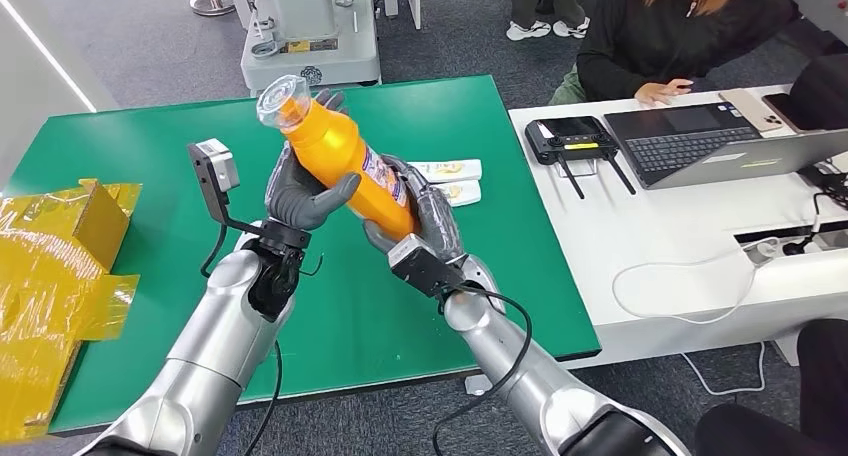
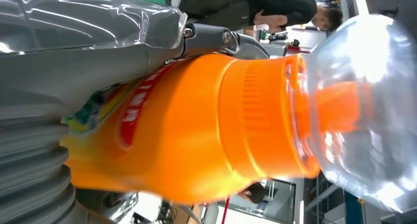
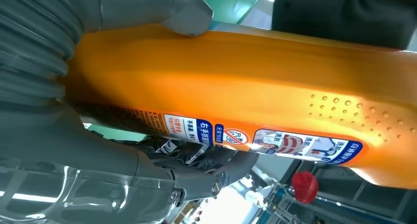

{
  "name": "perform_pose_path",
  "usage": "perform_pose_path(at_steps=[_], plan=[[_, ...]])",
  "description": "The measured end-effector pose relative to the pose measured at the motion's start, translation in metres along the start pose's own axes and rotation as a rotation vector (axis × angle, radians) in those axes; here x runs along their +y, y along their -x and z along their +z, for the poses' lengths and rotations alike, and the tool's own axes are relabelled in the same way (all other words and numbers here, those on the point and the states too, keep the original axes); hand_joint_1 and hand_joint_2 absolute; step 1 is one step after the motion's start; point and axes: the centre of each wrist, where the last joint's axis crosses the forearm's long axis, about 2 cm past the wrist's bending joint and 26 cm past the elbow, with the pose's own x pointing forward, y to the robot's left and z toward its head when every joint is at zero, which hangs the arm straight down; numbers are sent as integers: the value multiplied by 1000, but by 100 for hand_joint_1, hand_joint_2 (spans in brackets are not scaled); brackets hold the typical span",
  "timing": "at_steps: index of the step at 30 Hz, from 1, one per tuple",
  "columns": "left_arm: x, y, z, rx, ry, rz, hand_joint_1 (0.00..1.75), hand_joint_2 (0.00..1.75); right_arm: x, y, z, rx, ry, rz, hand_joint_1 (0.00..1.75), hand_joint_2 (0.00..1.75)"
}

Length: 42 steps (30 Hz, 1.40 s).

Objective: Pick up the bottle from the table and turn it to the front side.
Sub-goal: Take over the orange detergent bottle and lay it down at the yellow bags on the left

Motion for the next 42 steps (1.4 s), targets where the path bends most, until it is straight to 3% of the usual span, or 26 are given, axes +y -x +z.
perform_pose_path(at_steps=[13,23,31,42], plan=[[32,12,24,108,-51,-77,0,175,14,8,16,54,-133,96,175,175],[51,5,28,115,-87,-98,0,175,7,35,52,151,-184,154,175,175],[52,7,32,127,-58,-86,0,175,-1,48,76,169,-171,178,175,175],[48,8,30,127,-37,-45,0,175,-7,51,80,153,-111,174,175,175]])
